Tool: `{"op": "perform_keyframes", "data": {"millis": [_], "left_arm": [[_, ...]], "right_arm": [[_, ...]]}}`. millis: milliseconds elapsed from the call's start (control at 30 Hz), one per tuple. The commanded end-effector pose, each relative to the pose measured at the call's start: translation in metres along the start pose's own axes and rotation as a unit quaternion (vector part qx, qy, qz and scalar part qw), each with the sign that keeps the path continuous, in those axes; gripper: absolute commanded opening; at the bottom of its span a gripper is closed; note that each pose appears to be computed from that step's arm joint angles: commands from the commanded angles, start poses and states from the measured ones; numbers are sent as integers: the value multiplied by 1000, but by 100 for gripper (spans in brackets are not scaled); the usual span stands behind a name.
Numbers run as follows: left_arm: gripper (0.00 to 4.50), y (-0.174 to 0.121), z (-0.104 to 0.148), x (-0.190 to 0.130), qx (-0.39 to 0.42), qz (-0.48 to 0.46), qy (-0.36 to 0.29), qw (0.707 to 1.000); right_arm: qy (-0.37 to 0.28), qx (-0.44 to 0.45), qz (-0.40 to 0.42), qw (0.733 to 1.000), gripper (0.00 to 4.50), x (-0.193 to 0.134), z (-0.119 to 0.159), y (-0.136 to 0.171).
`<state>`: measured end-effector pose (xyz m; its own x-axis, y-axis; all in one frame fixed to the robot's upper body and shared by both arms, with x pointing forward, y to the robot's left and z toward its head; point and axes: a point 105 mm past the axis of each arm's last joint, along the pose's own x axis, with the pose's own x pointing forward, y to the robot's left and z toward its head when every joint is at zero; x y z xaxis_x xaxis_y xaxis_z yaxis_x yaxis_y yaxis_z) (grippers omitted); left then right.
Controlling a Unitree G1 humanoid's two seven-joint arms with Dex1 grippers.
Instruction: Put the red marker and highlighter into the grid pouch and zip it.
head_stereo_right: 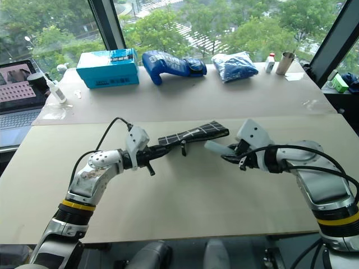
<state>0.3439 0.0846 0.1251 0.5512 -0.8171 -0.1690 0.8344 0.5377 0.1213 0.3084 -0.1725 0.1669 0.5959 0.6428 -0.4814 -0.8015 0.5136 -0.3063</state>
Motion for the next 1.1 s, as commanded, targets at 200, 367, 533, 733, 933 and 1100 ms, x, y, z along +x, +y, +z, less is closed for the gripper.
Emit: {"op": "perform_keyframes", "data": {"millis": [200,367,533,733,933,1100], "left_arm": [[0,2,9,-2,11,2,-16,1000],[0,0,7,-2,16,1,-13,1000],[0,-1,2,-2,28,-3,-2,1000],[0,-2,1,-2,28,-2,-3,1000],[0,-1,2,-2,25,1,-5,1000],[0,-1,1,-1,23,0,-5,1000]], "right_arm": [[-14,0,-38,999,106,-9,9,-17],[-4,11,-58,998,106,-5,5,-26],[-4,18,-62,998,106,-1,6,-31],[-4,16,-41,999,106,0,7,-24],[1,17,-13,1000,106,0,4,-11],[-13,18,4,1000,106,3,10,-1]]}}
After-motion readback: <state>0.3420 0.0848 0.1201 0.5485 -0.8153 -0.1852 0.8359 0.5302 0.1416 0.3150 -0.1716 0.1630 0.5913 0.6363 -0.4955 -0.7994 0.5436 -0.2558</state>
